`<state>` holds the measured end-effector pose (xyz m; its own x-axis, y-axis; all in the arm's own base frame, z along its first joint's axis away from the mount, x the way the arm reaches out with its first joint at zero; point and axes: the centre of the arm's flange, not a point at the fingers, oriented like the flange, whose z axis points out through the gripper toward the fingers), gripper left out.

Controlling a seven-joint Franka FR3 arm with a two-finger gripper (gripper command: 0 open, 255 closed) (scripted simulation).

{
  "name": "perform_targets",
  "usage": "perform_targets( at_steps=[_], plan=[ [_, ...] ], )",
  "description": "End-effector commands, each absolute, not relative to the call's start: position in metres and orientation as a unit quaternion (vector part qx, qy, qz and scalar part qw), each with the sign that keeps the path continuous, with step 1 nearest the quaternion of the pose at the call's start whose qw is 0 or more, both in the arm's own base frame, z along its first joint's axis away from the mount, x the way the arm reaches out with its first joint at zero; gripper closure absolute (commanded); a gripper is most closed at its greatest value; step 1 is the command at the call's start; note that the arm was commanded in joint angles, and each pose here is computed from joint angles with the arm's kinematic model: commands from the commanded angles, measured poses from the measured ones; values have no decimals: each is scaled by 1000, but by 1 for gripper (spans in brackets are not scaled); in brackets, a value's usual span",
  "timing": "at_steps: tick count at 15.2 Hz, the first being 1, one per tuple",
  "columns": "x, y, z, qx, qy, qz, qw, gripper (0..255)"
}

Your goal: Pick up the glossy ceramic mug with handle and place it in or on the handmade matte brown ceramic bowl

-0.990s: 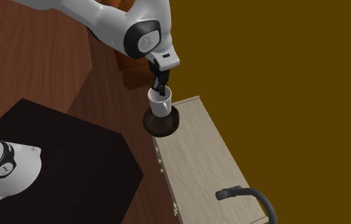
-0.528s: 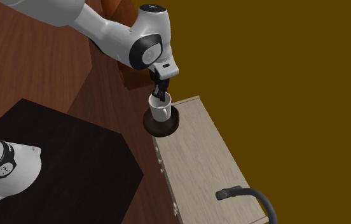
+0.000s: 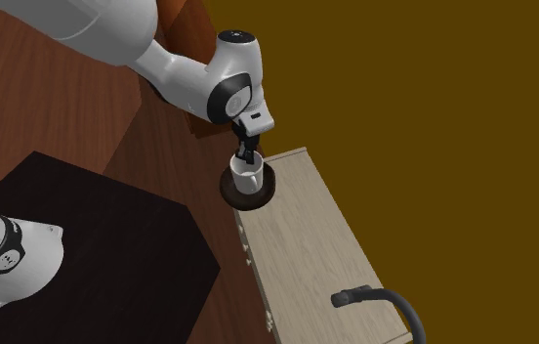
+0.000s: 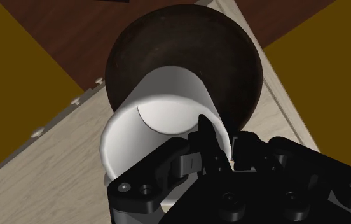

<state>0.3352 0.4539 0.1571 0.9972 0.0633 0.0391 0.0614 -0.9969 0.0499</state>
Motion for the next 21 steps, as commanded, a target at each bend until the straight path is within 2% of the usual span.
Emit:
perform_targets(
  at_steps=[1, 7, 8, 13, 17, 21],
  plan=[
    [336, 454, 151, 999, 31, 21, 24, 255],
    [336, 454, 151, 999, 31, 21, 24, 255],
    [336, 454, 151, 999, 31, 21, 24, 0],
    [336, 454, 151, 999, 31, 21, 24, 0],
    [334, 456, 201, 999, 31, 21, 24, 0],
    [333, 456, 201, 999, 31, 21, 24, 0]
  ],
)
